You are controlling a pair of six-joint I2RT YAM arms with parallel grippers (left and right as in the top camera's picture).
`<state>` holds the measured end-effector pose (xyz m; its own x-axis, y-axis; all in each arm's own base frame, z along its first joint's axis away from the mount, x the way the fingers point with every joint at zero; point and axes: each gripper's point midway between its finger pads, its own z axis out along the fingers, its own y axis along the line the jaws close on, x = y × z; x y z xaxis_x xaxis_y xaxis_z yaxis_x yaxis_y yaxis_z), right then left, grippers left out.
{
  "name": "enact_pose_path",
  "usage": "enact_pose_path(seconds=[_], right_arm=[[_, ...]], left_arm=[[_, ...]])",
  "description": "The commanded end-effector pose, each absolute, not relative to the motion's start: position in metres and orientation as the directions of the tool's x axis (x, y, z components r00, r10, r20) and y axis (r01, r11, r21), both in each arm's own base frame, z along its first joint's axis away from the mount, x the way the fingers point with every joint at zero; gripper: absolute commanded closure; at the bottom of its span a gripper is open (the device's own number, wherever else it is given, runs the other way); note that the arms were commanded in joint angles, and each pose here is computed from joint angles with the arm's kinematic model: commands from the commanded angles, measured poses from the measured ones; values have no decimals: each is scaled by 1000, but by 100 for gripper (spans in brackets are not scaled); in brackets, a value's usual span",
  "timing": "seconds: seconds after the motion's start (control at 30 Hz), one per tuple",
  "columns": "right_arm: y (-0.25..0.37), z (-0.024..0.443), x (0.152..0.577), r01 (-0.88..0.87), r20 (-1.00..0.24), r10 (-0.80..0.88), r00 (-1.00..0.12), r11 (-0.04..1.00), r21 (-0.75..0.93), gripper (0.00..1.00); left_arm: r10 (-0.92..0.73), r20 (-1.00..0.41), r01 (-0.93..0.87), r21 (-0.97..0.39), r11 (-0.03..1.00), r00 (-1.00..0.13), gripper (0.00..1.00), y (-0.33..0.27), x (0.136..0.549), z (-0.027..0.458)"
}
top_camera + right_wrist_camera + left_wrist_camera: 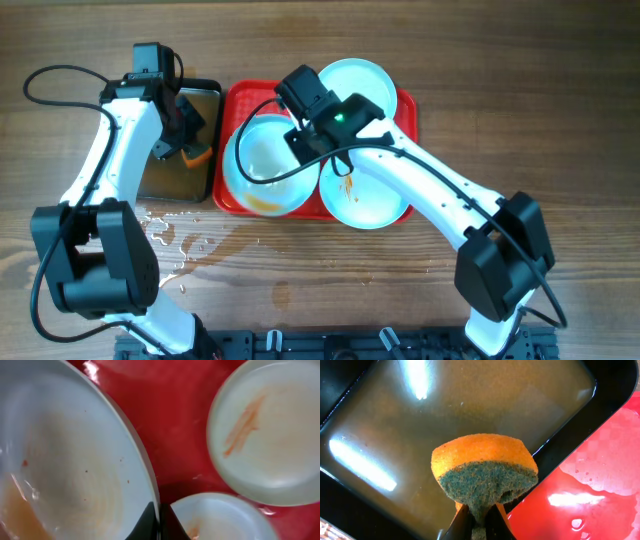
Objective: Clean dirty plates on tray and stack at the side
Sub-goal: 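Lift the cleaned plate with the right gripper off the red tray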
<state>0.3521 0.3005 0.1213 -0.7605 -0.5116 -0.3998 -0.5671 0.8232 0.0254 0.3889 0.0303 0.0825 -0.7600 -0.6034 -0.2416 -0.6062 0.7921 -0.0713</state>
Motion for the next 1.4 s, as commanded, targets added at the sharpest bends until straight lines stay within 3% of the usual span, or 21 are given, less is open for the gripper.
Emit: enact_pose_path(seconds=[0.0,0.23,0.67,0.93,1.37], right_arm=[[320,126,314,-536,-279,-459,-844,756,376,96],[287,123,306,-383,-114,-374,-920,802,458,96],[272,73,302,-358,23,-400,-916,842,403,96],[220,82,381,-272,-214,-272,-938,962,-32,96],[216,129,427,-133,-503,-332,-798,911,-390,96]], left_arm=[[-591,-263,-599,-58,799,-763,96,34,393,85],[-591,-263,-598,-58,799,-763,96,34,393,85],[-591,-264,-598,-59,799,-763,96,34,393,85],[-591,-264,-598,-59,799,-763,96,34,393,85],[-594,-263,-601,-60,797,-761,96,34,393,85]])
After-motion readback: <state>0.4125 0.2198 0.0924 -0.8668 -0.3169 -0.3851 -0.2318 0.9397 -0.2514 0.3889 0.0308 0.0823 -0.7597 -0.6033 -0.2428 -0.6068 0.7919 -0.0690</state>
